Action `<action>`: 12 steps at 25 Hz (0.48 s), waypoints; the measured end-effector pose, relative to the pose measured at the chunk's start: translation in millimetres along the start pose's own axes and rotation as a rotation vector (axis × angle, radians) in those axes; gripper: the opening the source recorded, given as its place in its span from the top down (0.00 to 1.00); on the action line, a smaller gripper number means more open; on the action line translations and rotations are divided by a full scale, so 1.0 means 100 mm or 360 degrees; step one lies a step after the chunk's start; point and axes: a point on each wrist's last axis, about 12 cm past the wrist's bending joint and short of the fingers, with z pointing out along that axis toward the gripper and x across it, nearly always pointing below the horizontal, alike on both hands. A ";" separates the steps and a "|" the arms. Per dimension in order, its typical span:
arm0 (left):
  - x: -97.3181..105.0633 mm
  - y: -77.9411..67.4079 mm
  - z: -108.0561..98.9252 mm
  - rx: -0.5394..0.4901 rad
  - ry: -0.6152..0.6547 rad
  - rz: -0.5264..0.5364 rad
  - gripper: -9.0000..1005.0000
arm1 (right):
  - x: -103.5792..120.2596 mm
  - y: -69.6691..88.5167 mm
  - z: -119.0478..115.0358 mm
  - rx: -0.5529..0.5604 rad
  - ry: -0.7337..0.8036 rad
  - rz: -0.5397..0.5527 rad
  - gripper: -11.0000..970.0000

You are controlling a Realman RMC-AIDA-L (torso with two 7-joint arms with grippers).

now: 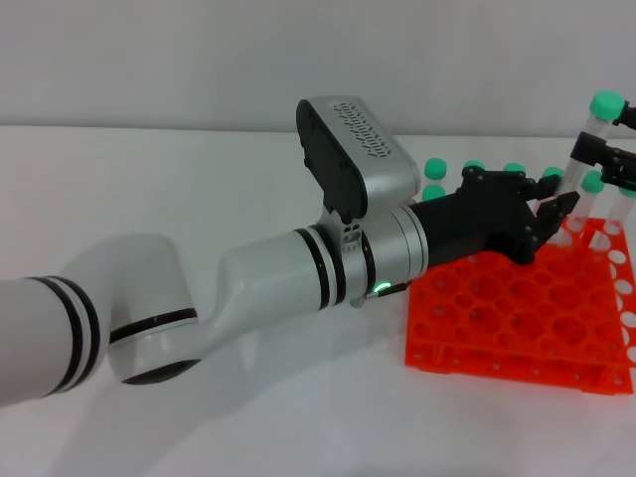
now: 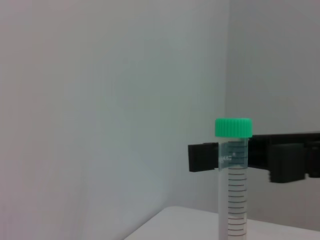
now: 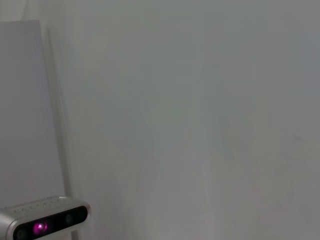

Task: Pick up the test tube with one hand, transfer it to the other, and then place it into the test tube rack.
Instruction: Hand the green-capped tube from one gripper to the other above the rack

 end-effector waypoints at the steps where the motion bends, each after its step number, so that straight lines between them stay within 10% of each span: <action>1: 0.00 0.00 0.00 0.0001 -0.0001 -0.0001 0.82 | 0.00 0.00 0.02 -0.0003 -0.0001 -0.0002 0.23; 12: 0.03 -0.03 -0.02 0.0002 -0.0006 -0.0026 0.82 | 0.02 0.00 0.02 0.0028 -0.0021 -0.0074 0.42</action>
